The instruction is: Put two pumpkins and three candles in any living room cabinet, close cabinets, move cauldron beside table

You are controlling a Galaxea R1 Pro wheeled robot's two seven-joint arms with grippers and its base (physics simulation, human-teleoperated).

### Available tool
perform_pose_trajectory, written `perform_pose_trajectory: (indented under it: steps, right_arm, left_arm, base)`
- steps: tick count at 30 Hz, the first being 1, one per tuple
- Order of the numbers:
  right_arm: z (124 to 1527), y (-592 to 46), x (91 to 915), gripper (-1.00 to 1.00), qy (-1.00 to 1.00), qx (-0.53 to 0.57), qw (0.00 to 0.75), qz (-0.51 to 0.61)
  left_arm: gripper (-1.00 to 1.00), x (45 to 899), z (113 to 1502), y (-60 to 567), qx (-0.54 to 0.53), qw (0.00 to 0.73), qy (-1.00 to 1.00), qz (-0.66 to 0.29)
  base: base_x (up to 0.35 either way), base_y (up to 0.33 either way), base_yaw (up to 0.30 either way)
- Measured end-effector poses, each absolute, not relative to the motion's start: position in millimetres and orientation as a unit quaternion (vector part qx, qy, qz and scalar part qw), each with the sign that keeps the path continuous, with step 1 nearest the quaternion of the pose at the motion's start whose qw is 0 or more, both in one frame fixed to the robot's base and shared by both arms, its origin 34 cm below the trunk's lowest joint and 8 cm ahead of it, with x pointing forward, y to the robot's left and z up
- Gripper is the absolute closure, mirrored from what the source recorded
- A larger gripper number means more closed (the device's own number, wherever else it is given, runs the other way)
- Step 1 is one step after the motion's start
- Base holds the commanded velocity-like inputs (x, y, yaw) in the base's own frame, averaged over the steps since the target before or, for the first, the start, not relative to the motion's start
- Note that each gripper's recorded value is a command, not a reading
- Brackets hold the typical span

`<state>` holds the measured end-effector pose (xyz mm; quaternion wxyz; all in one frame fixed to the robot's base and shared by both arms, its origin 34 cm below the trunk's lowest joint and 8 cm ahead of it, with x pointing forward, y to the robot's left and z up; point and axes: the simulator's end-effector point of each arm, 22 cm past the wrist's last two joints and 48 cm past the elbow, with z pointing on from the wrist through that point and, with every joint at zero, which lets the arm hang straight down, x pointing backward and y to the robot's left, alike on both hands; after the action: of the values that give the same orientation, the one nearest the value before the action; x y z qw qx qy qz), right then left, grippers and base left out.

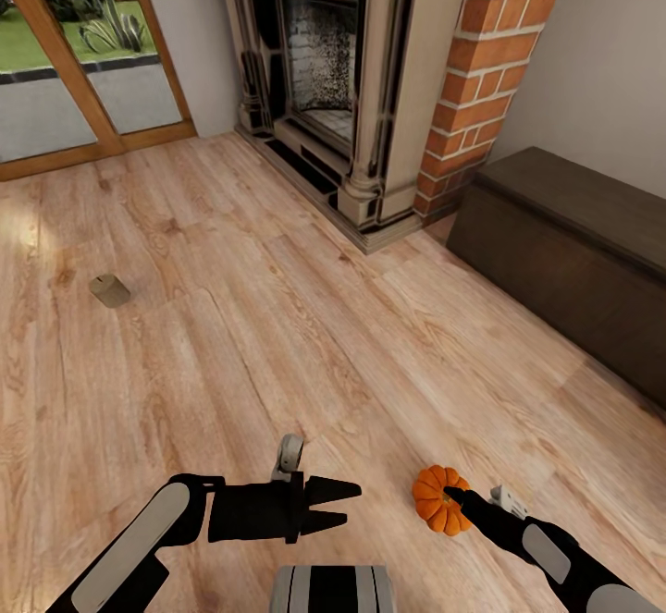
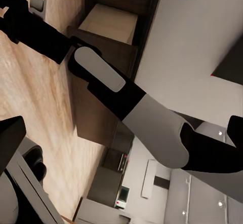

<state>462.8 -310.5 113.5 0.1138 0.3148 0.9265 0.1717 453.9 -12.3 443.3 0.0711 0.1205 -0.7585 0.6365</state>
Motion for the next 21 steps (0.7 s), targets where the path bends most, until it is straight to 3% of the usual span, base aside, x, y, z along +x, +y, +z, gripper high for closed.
perform_pose_trajectory:
  steps: [17,21]
  right_arm:
    - [113.3,-310.6,462.5,-1.0,0.927,0.315,0.114,0.171]
    - [113.4,-310.7,462.6,-1.0,0.927,0.315,0.114,0.171]
  left_arm:
    - [-1.0,453.8,443.8,-12.5,0.12,0.071,-0.758,0.637]
    - [-1.0,454.0,443.9,-12.5,0.12,0.071,-0.758,0.637]
  base:
    - [-0.051,-0.013,0.0]
    - [-0.056,-0.148,0.0]
